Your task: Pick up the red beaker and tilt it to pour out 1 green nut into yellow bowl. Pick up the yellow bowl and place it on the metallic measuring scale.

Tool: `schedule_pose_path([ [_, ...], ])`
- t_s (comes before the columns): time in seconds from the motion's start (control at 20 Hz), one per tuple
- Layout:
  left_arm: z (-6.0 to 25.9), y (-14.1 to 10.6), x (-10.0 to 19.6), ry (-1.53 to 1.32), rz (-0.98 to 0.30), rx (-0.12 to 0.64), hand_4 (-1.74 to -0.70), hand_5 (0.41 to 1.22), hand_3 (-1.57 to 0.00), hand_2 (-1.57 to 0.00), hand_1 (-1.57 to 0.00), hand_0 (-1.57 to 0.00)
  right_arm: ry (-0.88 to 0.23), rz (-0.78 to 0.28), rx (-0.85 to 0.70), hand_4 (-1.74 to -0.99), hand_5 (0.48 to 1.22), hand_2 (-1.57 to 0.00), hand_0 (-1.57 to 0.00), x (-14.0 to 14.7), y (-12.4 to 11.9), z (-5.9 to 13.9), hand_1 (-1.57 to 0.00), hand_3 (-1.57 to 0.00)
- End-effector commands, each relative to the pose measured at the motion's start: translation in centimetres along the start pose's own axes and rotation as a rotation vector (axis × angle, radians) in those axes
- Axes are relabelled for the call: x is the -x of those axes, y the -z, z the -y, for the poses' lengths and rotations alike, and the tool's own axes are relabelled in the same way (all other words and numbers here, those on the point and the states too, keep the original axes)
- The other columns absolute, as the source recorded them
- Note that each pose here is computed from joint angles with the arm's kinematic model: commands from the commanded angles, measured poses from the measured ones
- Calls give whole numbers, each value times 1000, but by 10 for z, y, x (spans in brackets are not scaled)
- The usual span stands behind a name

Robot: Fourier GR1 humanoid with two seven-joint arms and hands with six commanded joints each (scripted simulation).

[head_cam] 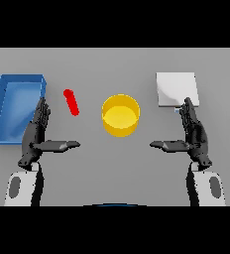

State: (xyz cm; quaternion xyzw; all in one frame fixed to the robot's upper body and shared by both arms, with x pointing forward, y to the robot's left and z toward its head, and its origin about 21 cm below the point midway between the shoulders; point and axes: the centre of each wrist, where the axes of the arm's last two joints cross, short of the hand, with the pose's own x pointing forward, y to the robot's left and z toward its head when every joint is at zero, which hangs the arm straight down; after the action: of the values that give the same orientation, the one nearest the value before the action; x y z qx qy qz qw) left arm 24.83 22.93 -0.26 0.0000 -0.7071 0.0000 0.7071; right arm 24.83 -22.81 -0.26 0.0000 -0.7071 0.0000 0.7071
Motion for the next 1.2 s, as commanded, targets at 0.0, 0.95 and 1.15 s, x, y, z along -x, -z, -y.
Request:
schedule_pose_path([
  [0.0, -1, 0, 0, 0, -1, -2, -1151, 599, 1, 1, 1, 1, 1, 0, 0, -1167, 599, 1, 1, 0, 0, -1, 1, 1],
  [0.95, 4, 4, -1, 215, -30, 116, -1208, 615, 1, 1, 1, 1, -308, 119, -21, -1236, 623, 1, 1, -11, -22, -15, 1, 1],
  [1.15, 11, 32, 8, 253, -30, 115, -1233, 636, 1, 1, 1, 1, -290, 132, -33, -1267, 632, 1, 1, -11, -23, -13, 1, 1],
])
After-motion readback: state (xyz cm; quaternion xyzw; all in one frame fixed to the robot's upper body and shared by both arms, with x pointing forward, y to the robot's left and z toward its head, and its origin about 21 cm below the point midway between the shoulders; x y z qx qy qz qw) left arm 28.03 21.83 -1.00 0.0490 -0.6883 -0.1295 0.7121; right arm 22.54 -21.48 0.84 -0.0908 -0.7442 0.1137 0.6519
